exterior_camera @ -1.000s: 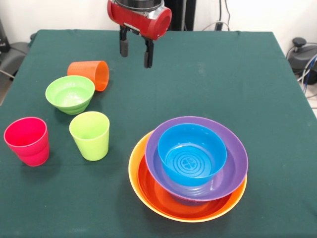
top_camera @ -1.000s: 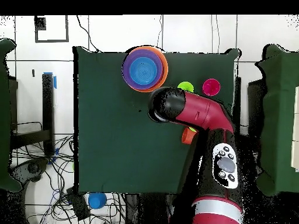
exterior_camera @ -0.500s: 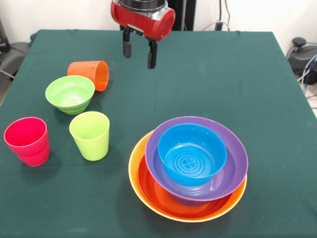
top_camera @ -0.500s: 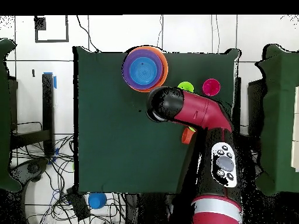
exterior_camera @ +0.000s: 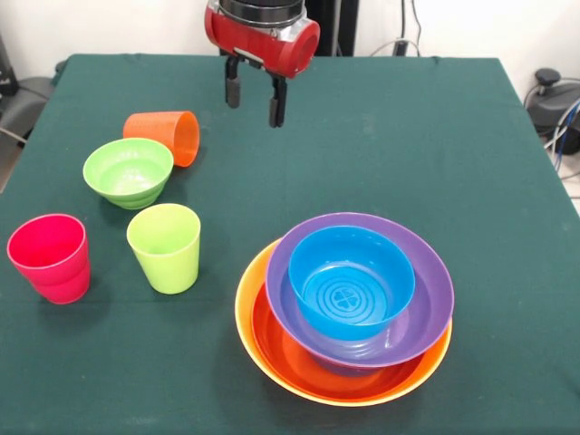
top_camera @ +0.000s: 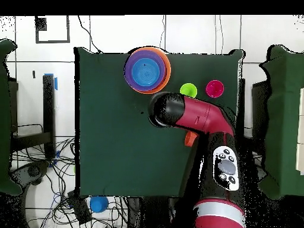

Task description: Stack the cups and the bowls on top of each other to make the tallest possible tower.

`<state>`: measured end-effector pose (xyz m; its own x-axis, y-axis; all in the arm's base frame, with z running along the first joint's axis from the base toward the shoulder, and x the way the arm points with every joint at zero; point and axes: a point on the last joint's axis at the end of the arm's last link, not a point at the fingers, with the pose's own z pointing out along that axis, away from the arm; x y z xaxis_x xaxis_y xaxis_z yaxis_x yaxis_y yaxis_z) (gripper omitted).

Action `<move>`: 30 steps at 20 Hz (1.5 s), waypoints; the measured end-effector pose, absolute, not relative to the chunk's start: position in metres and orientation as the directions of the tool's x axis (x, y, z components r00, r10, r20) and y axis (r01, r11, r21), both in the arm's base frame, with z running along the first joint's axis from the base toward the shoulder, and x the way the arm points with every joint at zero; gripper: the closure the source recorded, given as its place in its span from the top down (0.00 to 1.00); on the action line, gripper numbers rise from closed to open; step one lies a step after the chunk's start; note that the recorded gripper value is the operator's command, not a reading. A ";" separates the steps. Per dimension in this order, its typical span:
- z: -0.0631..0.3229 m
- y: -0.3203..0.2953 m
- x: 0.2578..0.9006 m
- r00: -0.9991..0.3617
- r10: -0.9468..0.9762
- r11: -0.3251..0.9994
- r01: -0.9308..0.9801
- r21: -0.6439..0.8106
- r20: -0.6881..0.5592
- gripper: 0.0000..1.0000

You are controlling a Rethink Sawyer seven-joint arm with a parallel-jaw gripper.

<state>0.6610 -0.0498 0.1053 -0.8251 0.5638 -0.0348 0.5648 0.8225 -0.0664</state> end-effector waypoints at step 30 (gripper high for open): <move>0.086 -0.105 0.696 -0.817 0.564 0.820 0.572 -0.037 -0.121 1.00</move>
<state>0.6959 -0.1052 0.0856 -0.8167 0.5643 -0.1209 0.5718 0.8196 -0.0375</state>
